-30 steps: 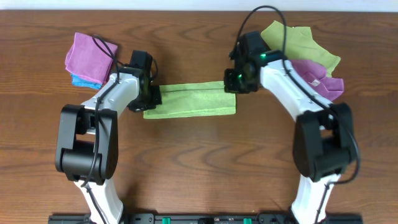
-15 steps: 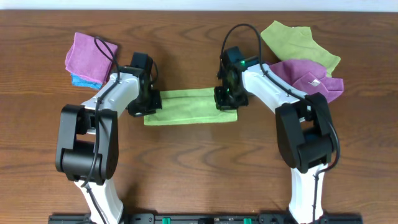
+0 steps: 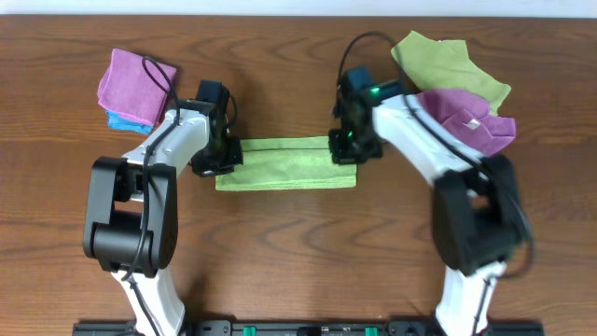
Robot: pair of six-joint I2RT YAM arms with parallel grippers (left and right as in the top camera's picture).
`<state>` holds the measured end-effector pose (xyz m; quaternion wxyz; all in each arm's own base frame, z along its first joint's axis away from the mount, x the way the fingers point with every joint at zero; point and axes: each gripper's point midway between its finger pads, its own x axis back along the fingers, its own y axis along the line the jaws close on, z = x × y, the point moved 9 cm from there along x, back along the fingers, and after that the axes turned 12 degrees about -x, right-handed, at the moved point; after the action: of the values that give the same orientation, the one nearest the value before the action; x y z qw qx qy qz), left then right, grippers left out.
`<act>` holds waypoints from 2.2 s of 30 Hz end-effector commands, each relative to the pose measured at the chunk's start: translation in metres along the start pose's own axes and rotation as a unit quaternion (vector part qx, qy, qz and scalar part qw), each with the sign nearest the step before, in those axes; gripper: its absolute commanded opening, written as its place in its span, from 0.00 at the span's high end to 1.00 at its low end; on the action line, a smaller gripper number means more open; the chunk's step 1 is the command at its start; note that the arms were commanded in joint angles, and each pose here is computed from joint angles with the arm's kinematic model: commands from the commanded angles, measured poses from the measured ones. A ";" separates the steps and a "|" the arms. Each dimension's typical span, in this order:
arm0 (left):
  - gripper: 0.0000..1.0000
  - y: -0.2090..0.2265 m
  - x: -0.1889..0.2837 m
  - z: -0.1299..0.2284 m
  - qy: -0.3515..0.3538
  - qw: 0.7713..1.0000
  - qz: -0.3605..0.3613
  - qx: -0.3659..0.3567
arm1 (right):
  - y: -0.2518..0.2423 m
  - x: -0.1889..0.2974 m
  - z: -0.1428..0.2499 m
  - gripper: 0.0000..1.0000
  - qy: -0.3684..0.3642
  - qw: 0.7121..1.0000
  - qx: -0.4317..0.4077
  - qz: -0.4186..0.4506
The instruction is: Fold the cloth
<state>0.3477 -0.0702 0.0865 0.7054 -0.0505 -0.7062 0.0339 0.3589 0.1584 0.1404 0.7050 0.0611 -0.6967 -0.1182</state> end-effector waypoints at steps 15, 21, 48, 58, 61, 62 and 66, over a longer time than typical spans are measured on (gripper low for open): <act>0.94 0.005 -0.018 0.005 0.023 1.000 -0.013 0.009 | -0.100 -0.006 0.039 0.10 -0.029 0.931 0.008 -0.364; 0.94 0.005 -0.018 0.005 0.023 1.000 -0.011 0.013 | -0.087 -0.032 0.036 0.10 -0.031 0.945 -0.020 -0.325; 0.94 -0.004 0.030 0.008 -0.023 0.999 0.041 0.009 | -0.066 -0.039 0.005 0.98 -0.004 0.956 -0.063 -0.287; 0.94 -0.003 0.145 0.047 -0.155 0.986 0.054 -0.003 | -0.120 0.053 -0.010 0.99 -0.018 0.985 -0.131 0.110; 0.94 -0.004 0.166 0.061 -0.179 0.982 0.057 -0.007 | -0.114 0.066 -0.012 0.98 -0.043 0.973 -0.133 0.185; 0.94 -0.004 0.172 0.066 -0.187 0.981 0.058 -0.008 | -0.108 0.066 -0.011 0.99 -0.048 0.972 -0.124 0.195; 0.94 -0.005 0.192 0.082 -0.213 0.975 0.061 -0.012 | -0.062 0.051 -0.005 0.99 -0.066 0.973 -0.060 0.213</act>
<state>0.2753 -0.0522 0.2653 0.5490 -0.0909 -0.8274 0.0761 0.3602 0.0571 0.1695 0.6959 -0.1249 -0.7034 -0.0733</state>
